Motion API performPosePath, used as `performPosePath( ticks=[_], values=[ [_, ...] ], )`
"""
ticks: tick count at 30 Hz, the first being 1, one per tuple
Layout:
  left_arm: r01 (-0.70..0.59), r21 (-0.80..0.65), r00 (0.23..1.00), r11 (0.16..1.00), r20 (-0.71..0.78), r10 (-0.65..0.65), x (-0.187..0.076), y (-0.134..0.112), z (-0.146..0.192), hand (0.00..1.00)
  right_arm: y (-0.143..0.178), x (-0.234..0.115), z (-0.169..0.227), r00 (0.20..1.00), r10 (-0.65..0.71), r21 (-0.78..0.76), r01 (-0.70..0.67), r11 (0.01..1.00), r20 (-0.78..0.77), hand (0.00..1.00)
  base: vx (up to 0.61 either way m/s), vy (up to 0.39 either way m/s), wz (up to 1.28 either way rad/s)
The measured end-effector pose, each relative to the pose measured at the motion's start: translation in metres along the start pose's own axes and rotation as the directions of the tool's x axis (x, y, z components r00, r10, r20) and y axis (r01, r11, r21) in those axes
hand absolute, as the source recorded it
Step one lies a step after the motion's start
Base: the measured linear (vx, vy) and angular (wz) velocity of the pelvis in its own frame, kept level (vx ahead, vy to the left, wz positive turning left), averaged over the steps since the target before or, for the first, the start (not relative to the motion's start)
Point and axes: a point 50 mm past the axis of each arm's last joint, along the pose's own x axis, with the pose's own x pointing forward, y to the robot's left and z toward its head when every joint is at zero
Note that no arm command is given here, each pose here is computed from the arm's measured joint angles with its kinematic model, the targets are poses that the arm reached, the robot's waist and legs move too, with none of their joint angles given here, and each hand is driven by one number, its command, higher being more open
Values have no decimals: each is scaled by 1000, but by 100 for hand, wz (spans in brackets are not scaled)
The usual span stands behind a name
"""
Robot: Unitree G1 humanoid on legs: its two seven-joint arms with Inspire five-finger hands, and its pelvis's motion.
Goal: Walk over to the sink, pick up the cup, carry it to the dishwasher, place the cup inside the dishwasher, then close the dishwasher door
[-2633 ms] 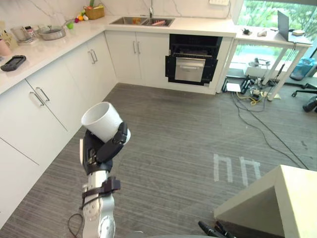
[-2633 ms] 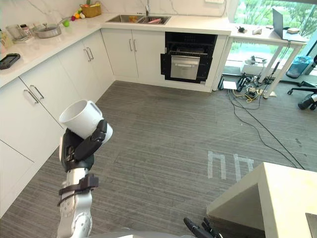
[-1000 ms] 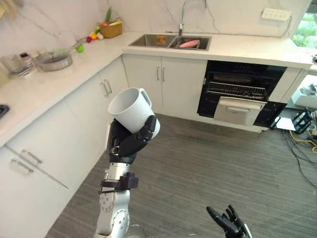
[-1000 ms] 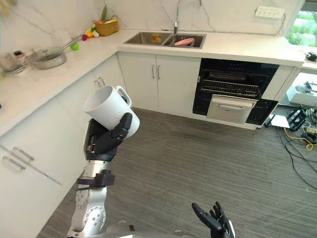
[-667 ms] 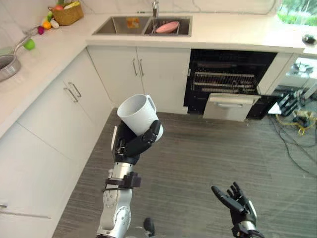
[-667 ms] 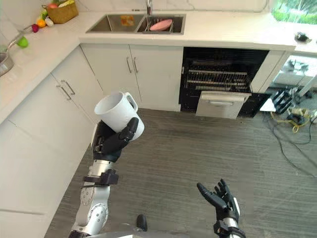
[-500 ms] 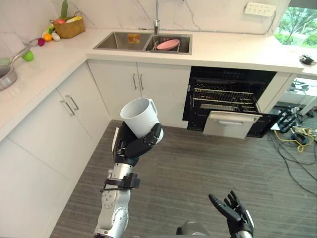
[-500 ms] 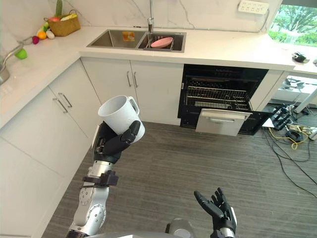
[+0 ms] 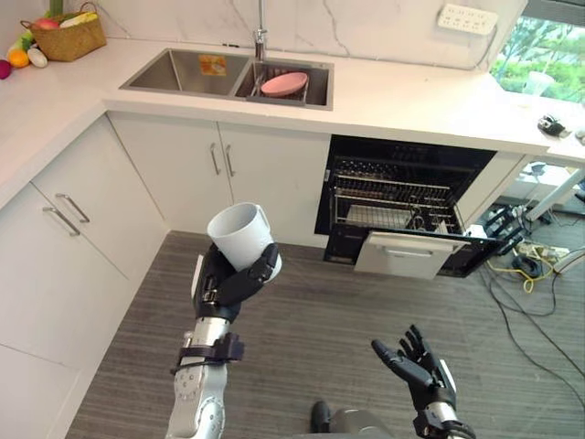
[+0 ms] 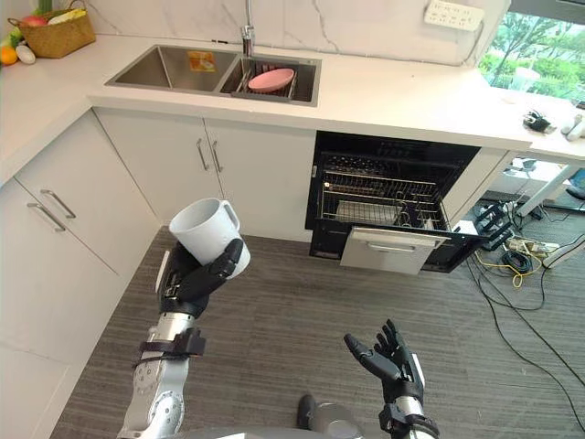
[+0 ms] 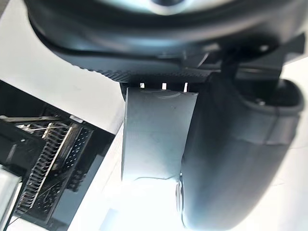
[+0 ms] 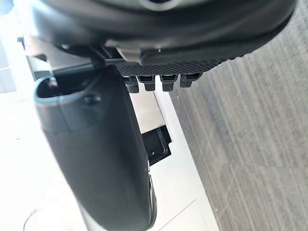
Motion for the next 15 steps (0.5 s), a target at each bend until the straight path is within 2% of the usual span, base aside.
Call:
performPosePath(
  ticks=[3, 9, 12, 13, 15],
  values=[
    [1, -37, 1000, 999, 23, 0, -10, -9, 2, 0, -8, -9, 6, 1000, -3, -22, 4, 1000, 20, 100, 128, 0, -23],
    [99, -1, 994, 995, 55, -99, -3, -16, 4, 0, -14, 5, 20, 998, 32, -14, -31, 999, 59, 100, 197, 102, -59],
    [94, 12, 995, 996, 44, -94, 0, -13, 1, 0, -9, 7, 16, 998, 40, 14, -41, 999, 52, 100, 146, 131, -23],
    [59, 59, 998, 997, -20, -58, 0, -3, -8, 0, -2, -1, -9, 999, 37, 67, -35, 997, -26, 100, 56, 51, -4],
    [59, 59, 998, 997, -20, -58, 0, -3, -8, 0, -2, -1, -9, 999, 36, 67, -35, 997, -26, 100, 0, 0, 0]
  ],
)
